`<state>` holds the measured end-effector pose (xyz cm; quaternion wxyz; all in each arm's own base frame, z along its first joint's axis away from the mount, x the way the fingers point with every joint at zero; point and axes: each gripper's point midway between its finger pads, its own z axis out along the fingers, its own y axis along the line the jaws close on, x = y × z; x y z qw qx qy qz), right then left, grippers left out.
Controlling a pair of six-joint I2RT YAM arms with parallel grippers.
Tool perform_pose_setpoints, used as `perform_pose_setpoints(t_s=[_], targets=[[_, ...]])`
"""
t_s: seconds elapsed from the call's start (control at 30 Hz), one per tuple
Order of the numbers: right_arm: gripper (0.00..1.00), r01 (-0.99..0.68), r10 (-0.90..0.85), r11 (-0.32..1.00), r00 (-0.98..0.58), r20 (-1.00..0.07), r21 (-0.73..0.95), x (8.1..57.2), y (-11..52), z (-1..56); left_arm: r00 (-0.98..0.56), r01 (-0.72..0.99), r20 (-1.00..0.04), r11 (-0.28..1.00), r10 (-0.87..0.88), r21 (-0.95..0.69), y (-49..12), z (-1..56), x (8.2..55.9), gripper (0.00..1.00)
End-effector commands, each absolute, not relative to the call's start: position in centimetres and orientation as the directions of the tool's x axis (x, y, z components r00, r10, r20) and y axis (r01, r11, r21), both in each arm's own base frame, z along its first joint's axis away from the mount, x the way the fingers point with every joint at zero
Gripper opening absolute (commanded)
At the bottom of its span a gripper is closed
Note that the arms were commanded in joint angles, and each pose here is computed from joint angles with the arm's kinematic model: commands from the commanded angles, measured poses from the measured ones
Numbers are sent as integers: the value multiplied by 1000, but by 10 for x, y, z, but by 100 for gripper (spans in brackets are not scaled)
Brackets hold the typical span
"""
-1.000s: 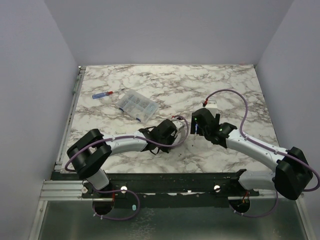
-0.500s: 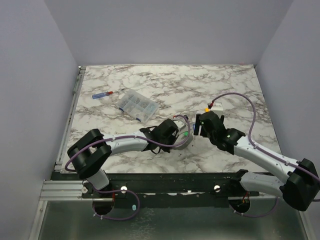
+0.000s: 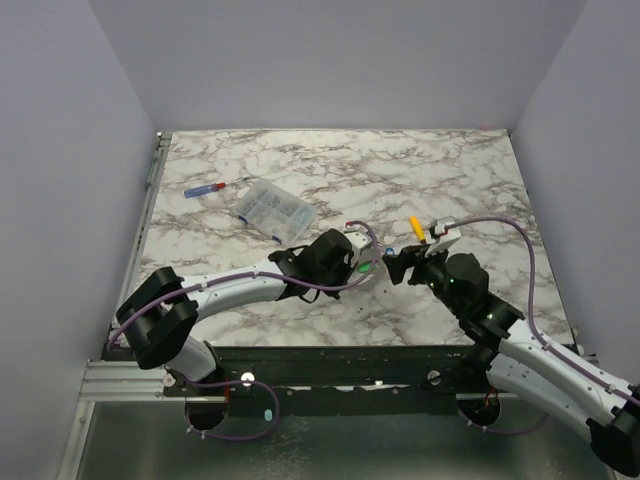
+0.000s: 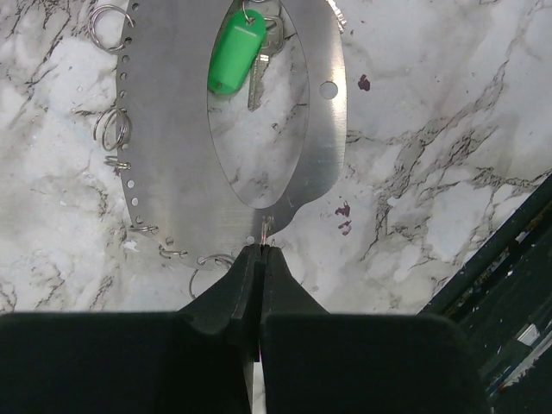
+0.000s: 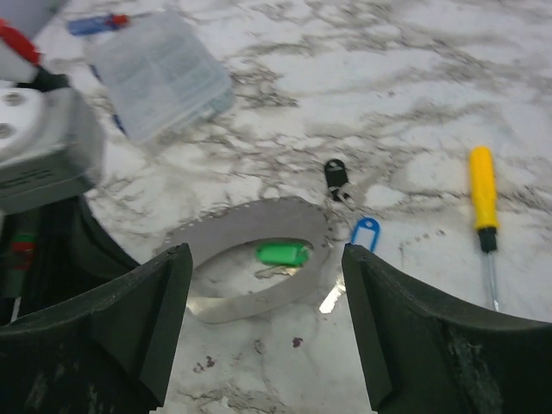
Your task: Put the keys on the keyring
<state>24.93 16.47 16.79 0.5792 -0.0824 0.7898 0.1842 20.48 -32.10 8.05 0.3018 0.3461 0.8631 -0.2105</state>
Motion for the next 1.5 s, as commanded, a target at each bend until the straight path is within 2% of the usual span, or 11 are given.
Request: perform_pose_setpoints(t_s=[0.0, 0.2, 0.37, 0.63, 0.77, 1.07, 1.23, 1.47], targets=[[79, -643, 123, 741, -155, -980, 195, 226, 208, 218, -534, 751, -689, 650, 490, -119, -315, 106, 208, 0], [77, -863, 122, 467, -154, -980, 194, 185, 251, 238, -485, 789, -685, 610, 544, -73, -305, 130, 206, 0], [77, -934, 132, 303, -156, -979, 190, 161, 267, 244, -439, 823, -662, 568, 608, -24, -292, 143, 200, 0], [72, -943, 127, 278, -151, -980, 181, 158, 270, 243, -356, 858, -646, 510, 676, 60, -272, 160, 200, 0], [67, -954, 108, 233, -166, -980, 187, 153, 276, 238, -331, 872, -662, 486, 673, 58, -272, 173, 197, 0], [65, -962, 77, 235, -126, -989, 141, 161, 283, 235, -282, 885, -713, 462, 642, 65, -269, 197, 192, 0], [57, -978, 73, 183, -90, -993, 103, 157, 290, 237, -255, 901, -721, 429, 644, 65, -267, 213, 186, 0], [55, -991, 76, 123, -48, -996, 57, 158, 301, 245, -205, 928, -735, 368, 646, 64, -266, 233, 174, 0]])
